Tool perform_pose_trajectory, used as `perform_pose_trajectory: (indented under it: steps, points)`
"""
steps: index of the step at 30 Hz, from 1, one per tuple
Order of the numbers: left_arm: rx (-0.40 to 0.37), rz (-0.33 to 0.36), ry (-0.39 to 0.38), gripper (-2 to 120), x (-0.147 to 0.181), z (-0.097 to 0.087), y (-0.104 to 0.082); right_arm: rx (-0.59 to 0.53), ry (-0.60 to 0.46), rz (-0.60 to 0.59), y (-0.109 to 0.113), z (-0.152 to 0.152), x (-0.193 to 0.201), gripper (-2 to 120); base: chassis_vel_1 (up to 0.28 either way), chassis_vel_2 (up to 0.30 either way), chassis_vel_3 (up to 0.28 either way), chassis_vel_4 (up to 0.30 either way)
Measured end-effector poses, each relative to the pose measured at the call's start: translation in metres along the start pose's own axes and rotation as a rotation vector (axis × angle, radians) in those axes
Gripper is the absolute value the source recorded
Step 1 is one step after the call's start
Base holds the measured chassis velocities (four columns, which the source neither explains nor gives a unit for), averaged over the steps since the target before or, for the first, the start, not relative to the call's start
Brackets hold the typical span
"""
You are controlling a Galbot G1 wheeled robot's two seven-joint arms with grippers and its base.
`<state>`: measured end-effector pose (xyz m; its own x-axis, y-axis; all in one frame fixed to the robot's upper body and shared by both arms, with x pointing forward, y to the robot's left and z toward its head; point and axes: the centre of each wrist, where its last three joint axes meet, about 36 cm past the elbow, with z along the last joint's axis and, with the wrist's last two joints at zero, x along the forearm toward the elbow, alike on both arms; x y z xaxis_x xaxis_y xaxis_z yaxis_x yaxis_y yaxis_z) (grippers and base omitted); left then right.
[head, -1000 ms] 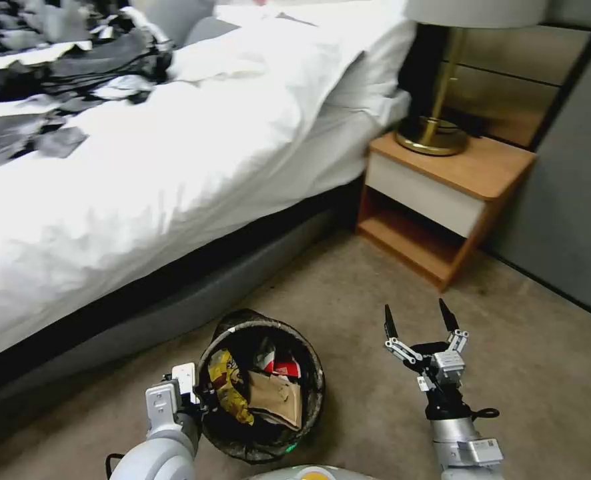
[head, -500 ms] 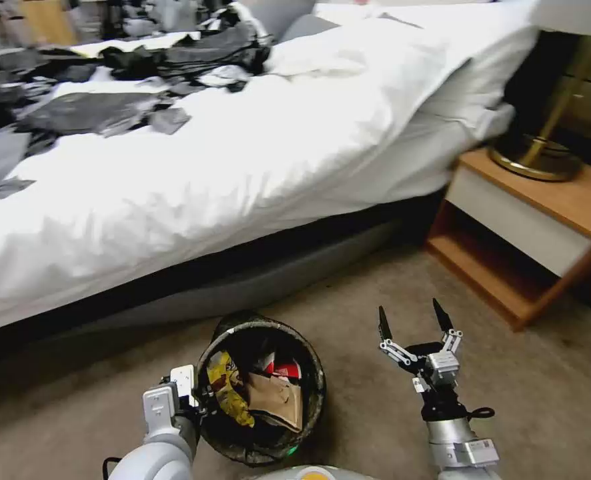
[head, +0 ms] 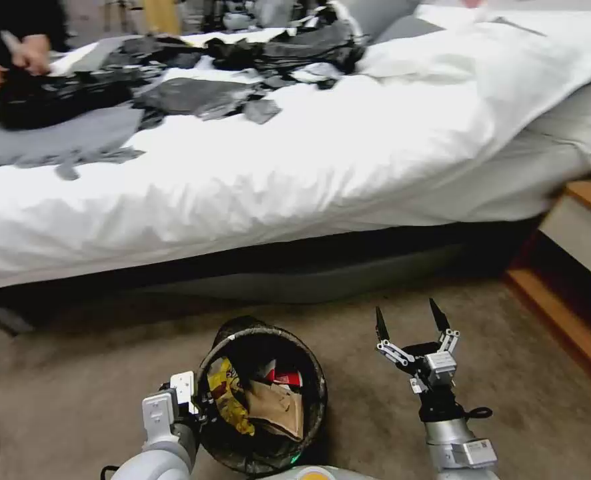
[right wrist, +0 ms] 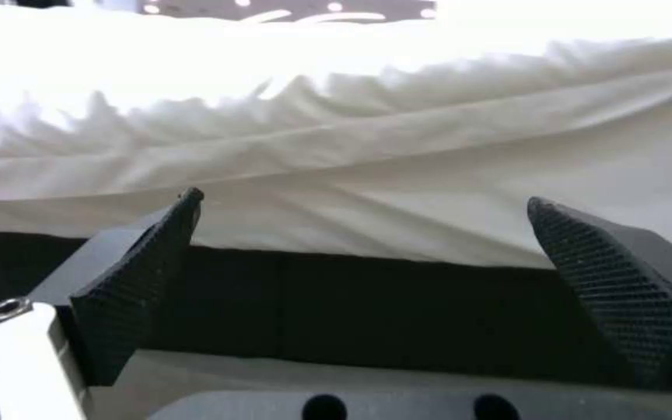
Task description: Pick up the trash bin, then pick up the garbage from the floor and place it into the trash bin.
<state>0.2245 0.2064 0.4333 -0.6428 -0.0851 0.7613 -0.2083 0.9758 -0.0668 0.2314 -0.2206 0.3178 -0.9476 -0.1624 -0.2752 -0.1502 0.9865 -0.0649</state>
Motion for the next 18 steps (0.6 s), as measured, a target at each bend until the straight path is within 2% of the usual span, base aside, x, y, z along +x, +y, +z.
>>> perform_pose_trajectory:
  steps: [18]
  points:
    - [-0.003,0.005,-0.005,0,-0.0004,-0.0012,0.0015,-0.002,0.001,-0.006,0.0005,0.0026,0.0005,100,0.128,0.122,0.129,0.131]
